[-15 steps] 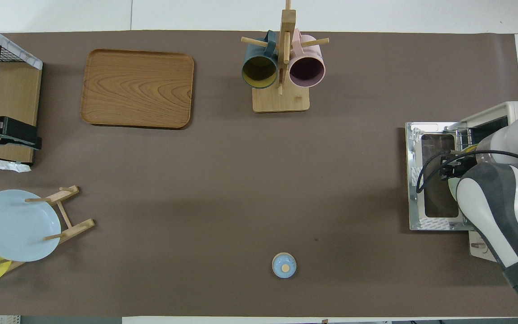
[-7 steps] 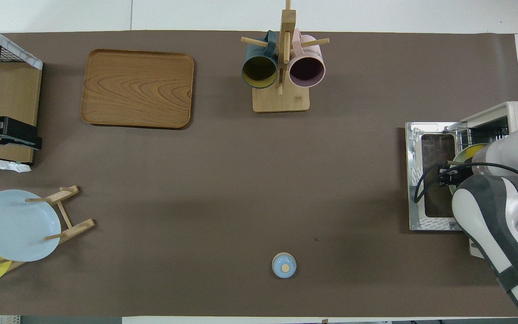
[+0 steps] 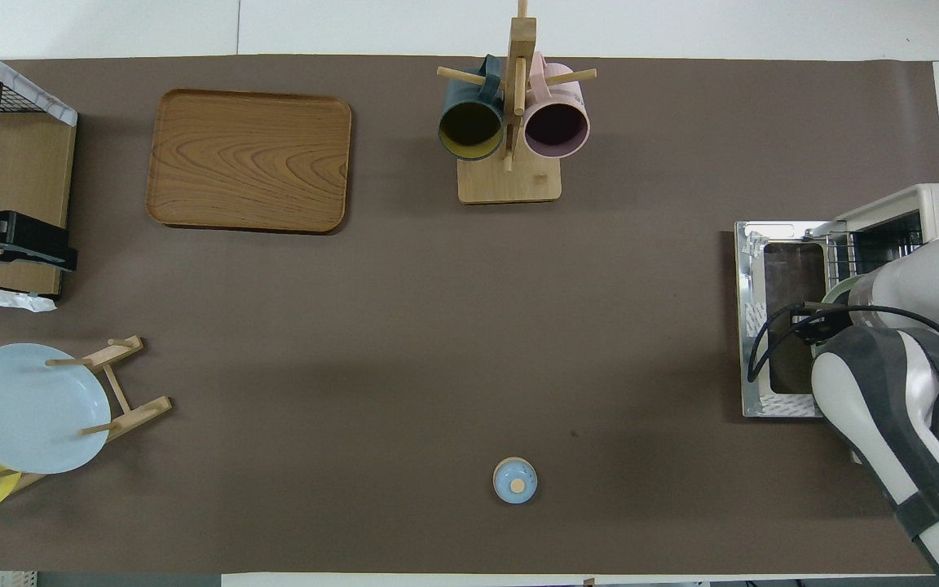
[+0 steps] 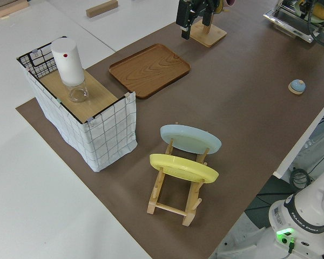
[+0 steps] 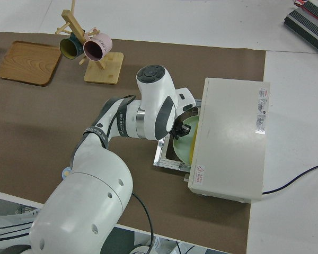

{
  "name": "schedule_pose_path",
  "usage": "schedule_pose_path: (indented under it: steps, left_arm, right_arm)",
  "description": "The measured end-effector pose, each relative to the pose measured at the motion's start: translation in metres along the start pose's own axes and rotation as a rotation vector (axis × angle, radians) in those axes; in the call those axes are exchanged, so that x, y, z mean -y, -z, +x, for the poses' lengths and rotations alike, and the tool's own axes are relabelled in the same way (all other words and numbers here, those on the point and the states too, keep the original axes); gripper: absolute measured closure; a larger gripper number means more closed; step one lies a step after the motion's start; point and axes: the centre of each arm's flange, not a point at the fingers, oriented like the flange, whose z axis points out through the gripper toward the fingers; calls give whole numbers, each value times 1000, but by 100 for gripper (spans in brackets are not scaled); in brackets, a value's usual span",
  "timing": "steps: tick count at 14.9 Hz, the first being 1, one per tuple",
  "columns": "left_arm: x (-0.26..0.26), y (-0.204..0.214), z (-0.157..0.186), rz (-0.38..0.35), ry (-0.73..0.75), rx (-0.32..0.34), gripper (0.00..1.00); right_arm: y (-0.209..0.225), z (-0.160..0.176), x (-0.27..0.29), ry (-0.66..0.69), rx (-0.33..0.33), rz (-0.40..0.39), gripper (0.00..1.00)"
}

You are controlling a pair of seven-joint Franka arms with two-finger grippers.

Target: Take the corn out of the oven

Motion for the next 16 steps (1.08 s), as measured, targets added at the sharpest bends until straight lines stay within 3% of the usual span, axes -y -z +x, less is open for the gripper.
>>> schedule_pose_path:
  steps: [4,8,13,16]
  left_arm:
    - [1,0,0,0,1,0,0]
    - [1,0,0,0,2,0,0]
    - [1,0,0,0,2,-3,0]
    - [1,1,1,0,2,-6,0]
  right_arm:
    - [64,1,72,124,39,-65,97]
    - [126,-5,180,123,-6,-92,97]
    - [127,-16,322,36,-21,-38,97]
    - [88,-40,435,-47,-35,-40,97]
